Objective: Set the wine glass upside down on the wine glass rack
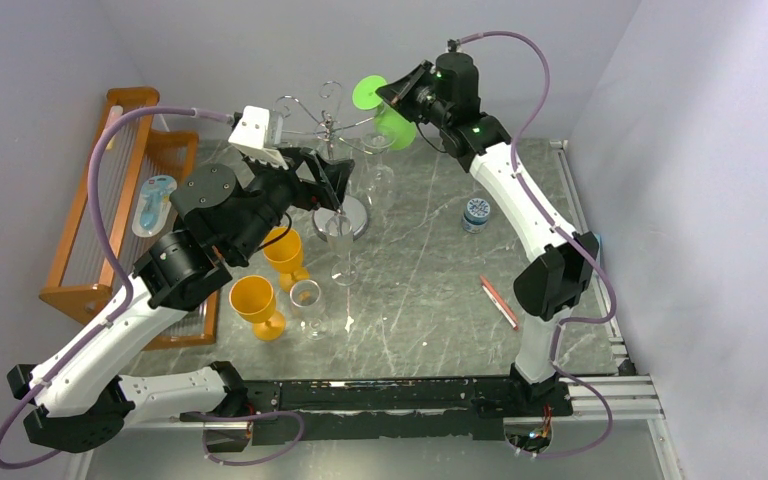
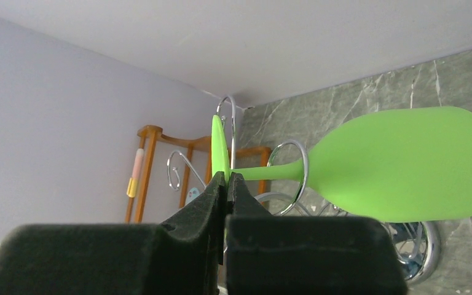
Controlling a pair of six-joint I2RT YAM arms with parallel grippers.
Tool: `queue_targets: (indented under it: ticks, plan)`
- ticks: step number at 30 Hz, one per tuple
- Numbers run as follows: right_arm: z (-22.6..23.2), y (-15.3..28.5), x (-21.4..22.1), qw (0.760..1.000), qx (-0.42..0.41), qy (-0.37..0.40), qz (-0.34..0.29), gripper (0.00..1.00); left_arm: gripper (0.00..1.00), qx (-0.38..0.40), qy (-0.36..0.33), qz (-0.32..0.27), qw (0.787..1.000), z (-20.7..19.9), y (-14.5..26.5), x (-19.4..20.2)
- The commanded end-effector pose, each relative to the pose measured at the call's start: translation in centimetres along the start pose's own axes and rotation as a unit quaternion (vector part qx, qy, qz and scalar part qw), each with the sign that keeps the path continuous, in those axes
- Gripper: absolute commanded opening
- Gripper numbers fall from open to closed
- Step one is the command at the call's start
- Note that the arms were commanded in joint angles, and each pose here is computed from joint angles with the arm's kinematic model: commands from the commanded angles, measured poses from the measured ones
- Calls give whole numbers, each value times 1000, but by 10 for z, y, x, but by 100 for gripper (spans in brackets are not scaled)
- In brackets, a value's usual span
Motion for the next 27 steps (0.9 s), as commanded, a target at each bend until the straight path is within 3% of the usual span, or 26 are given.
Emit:
queue_targets:
  ticks: [1,9,20,27]
  plan:
    - [-8,-13,-6,1000,-1,21,-20,0,90,-8,5,-3,1000,2,-1,1]
    - [-13,-29,2,999,-5,33,5,3,90,-11,2,-4,1000,2,-1,1]
    - [-9,-17,-7,999,6,48,-9,38,90,-17,-1,-4,1000,4,-1,-1]
    - [-9,0,-12,998,21,63,-16,47,90,-18,0,-3,1000,4,-1,0]
Point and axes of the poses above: each gripper's point midway between its finger pads, its own y axis back along the fingers, its own z axis along the line the jaws close on, x = y × z, the point moved 5 cm from there along y, back along the fingers, and after that the axes turned 7 degrees about y, right-handed, at the moved point
